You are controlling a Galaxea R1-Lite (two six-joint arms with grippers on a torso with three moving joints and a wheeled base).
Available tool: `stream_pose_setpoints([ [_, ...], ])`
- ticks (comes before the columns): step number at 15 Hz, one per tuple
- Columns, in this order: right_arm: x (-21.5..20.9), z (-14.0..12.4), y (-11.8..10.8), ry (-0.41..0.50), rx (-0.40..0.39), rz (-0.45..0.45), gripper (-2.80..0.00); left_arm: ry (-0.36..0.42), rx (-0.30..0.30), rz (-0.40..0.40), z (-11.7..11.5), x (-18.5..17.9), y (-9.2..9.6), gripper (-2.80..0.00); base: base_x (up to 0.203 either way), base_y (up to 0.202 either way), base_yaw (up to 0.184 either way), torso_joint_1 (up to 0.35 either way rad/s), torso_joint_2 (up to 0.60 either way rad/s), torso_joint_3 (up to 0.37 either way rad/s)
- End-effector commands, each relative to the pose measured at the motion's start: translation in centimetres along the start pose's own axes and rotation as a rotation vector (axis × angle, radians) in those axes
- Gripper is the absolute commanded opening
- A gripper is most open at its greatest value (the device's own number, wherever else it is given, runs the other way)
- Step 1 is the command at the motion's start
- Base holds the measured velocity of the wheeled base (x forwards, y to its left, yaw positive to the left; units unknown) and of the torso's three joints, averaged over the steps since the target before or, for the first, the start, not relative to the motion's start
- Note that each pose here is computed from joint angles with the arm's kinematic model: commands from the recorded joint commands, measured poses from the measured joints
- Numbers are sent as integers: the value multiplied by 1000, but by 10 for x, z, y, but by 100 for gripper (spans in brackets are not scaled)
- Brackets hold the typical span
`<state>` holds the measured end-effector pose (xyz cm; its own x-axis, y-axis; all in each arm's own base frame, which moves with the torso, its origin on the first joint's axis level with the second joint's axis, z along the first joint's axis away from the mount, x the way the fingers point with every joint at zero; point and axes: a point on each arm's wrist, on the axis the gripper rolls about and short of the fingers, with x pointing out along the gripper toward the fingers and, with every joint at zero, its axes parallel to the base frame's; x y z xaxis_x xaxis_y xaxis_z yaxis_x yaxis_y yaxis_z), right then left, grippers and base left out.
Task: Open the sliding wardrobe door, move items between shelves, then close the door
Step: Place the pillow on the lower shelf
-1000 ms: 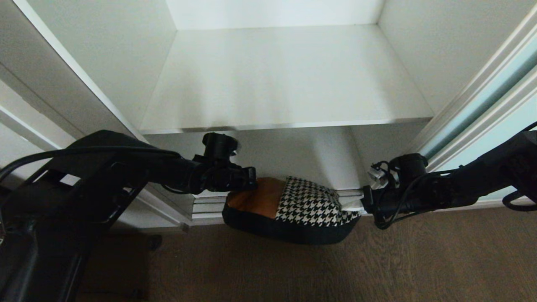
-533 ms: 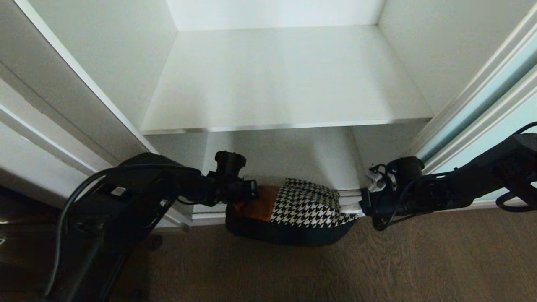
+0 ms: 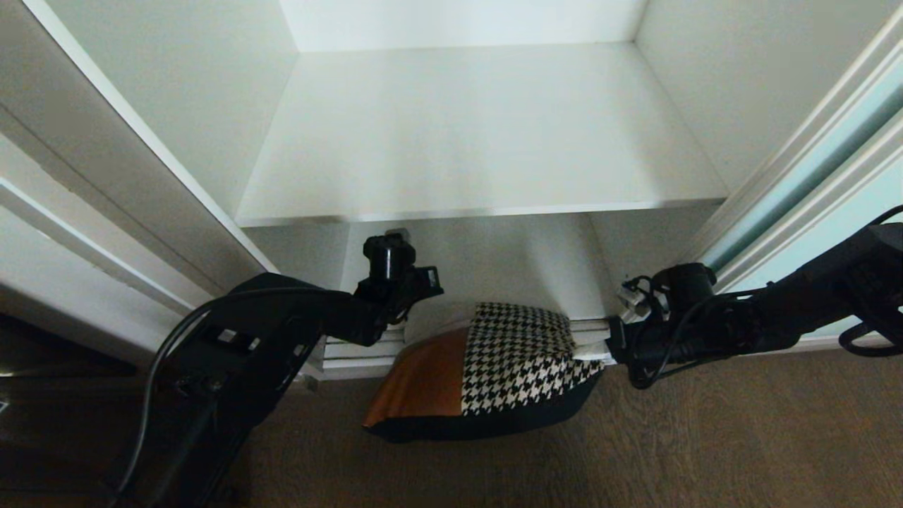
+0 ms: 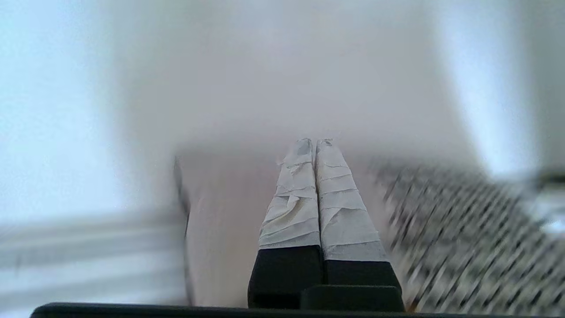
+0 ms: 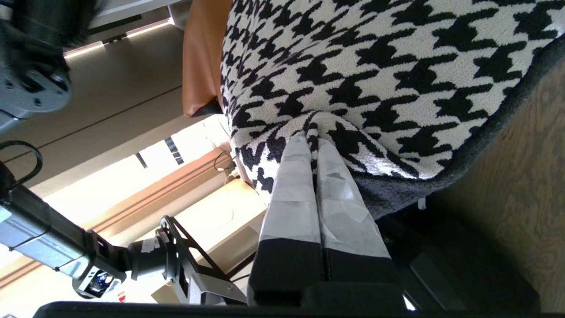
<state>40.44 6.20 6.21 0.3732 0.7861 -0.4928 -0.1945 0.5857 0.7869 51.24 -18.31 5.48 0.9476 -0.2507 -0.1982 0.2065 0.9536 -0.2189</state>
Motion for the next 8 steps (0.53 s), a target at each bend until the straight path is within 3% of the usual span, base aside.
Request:
stream_pose_setpoints([
  [1,0,0,1,1,0,6,-280,98,4,21,-14,-10,4,-280,0,0,0,0,0,0],
  [3,0,0,0,2,2,5,-280,225,9,34,-15,-27,6,-280,0,0,0,0,0,0],
  [5,1,0,-1,3,4,3,-280,428,-21,59,-29,-47,10,-280,0,0,0,0,0,0],
  [6,0,0,-1,2,3,3,-280,463,-81,69,-30,-48,12,-280,0,0,0,0,0,0],
  [8,0,0,-1,2,4,2,-280,462,-188,116,-10,-49,22,-280,0,0,0,0,0,0],
])
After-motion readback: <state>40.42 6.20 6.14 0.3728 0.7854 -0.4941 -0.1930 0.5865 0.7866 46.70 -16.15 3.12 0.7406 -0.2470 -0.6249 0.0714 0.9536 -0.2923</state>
